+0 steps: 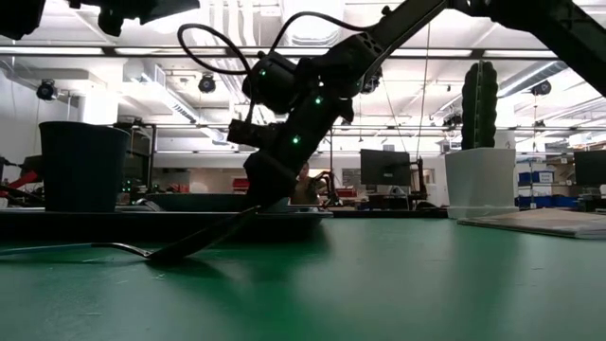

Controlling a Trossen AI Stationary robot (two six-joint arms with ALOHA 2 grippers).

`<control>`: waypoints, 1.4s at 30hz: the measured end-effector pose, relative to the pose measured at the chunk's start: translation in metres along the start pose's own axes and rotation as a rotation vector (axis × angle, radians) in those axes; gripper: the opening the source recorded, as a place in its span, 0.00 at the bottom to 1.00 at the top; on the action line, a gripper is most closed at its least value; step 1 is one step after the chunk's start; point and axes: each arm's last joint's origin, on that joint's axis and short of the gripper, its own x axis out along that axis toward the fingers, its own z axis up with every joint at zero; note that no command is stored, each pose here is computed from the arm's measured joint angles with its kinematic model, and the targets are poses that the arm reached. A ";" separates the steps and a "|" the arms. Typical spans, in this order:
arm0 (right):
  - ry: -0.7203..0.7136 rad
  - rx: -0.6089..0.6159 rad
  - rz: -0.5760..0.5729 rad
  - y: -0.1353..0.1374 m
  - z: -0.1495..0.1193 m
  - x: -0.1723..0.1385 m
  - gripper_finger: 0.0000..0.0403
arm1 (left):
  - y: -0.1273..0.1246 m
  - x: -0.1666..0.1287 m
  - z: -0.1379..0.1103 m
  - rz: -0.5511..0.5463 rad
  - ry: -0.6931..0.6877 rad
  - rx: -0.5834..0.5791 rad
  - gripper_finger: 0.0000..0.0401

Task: Pick and place plate/cup/fork/spoon on tray
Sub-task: Put the pink fork on the black tray, then put the blue spoon on the black serving tray below the pink fork

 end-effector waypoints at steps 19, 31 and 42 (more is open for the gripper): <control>0.072 0.039 0.028 0.010 0.011 -0.044 0.32 | -0.001 -0.001 0.000 -0.008 0.001 0.001 0.00; -0.090 0.030 0.101 0.077 -0.011 -0.108 0.31 | -0.019 -0.008 -0.001 -0.101 0.010 0.037 0.00; -0.363 0.057 0.080 0.098 -0.063 -0.144 0.28 | -0.064 -0.014 -0.019 -0.200 0.068 0.013 0.00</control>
